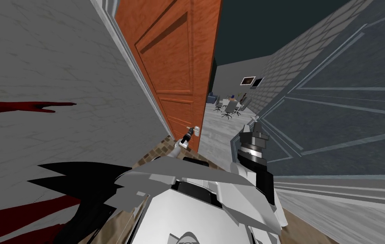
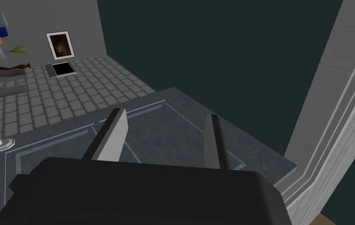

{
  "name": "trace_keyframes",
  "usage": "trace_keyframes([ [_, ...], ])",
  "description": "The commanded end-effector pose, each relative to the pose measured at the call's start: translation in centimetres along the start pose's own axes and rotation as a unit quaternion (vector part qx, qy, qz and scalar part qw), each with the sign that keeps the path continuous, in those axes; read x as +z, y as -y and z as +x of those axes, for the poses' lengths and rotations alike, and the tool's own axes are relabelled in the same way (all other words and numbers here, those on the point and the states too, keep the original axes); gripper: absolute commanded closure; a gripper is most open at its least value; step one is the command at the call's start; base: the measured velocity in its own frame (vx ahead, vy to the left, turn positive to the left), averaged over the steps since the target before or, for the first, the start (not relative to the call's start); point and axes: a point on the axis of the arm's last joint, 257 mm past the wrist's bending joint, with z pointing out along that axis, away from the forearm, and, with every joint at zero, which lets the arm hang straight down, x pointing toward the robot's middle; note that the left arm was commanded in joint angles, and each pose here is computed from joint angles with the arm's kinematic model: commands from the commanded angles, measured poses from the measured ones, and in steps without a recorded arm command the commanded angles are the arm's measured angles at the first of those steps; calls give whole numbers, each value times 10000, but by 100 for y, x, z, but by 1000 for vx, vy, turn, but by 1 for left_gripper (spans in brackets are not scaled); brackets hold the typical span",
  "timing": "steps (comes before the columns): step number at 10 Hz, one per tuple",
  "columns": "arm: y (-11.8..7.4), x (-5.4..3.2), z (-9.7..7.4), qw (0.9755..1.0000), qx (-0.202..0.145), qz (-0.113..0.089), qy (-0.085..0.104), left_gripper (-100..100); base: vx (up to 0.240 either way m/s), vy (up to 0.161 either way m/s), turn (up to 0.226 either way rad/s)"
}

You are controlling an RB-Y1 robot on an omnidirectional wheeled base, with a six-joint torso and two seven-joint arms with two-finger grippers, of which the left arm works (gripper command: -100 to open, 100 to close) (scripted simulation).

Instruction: Push the door open

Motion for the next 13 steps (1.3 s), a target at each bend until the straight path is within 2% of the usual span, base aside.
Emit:
trace_keyframes([
  [1, 103, 47, -127, 9999, 57, 114, 91, 100, 150, -123, 63],
  [5, 96, 32, -476, 9991, 114, 94, 386, 100, 179, -132, 58],
  [10, 96, 11, -758, 9978, 133, 83, 644, 100, 133, -119, 61],
  [13, 97, -13, -981, 9962, 126, 77, 863, 100, 113, -124, 93],
])
